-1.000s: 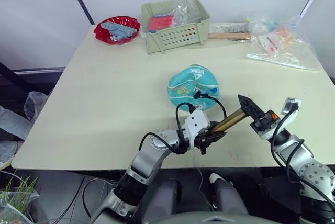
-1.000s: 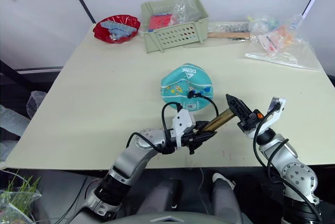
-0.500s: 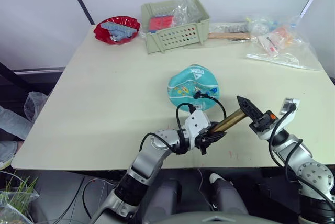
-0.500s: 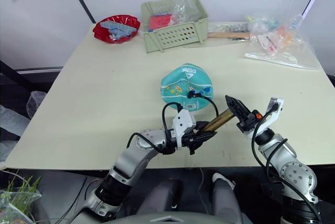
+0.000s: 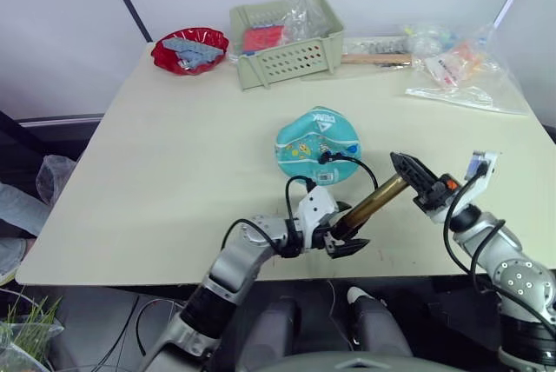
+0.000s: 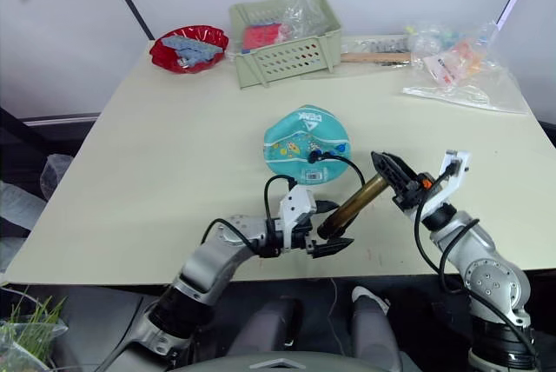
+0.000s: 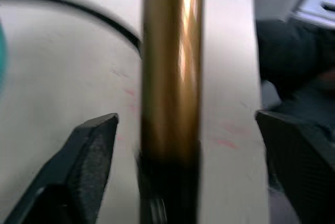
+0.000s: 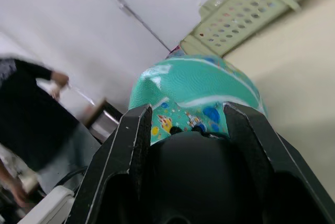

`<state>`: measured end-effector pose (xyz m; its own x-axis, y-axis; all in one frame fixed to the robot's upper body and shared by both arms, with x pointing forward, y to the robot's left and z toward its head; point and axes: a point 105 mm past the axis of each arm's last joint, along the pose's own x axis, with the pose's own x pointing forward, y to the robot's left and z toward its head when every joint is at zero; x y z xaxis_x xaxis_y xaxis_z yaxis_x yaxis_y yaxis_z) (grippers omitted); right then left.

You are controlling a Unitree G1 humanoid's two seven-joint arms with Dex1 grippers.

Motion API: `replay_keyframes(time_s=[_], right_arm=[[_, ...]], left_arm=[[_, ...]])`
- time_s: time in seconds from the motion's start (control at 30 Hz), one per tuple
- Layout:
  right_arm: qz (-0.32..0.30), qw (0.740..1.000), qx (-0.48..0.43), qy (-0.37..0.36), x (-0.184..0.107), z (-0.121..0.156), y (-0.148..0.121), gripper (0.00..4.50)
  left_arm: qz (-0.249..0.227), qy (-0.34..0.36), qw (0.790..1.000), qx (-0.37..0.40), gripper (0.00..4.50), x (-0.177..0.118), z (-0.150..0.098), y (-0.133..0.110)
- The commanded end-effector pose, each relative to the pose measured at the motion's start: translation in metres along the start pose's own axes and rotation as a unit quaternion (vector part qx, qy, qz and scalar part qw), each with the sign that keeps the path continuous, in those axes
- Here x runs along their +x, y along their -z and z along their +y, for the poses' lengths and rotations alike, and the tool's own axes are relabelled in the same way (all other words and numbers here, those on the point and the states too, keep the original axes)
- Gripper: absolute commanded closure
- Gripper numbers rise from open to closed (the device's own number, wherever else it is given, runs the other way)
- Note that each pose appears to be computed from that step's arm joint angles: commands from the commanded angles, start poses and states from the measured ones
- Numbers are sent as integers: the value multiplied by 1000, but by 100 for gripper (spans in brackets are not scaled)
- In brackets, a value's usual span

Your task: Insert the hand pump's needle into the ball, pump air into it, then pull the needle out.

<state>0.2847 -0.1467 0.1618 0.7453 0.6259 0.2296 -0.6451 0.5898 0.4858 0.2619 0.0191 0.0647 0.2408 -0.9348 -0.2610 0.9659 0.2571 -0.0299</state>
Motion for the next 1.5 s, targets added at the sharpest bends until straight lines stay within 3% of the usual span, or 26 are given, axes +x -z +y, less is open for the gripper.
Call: replay_keyframes(time_s=[0.03,0.37,0.6,0.7,1.5], right_arm=[[-1,997,-58,-46,9,20,-12,283],[57,977,-174,-110,18,39,-15,283],[73,959,-233,-141,23,51,-16,283],[77,955,-242,-153,23,56,-15,283],[89,945,-245,-197,22,73,-15,283]], left_arm=[[-7,28,999,16,6,-6,0,-14],[42,81,996,-10,6,-6,4,-14],[65,79,995,-5,6,4,11,-7],[48,82,995,-20,6,9,12,-10],[54,102,993,10,6,16,11,-4]])
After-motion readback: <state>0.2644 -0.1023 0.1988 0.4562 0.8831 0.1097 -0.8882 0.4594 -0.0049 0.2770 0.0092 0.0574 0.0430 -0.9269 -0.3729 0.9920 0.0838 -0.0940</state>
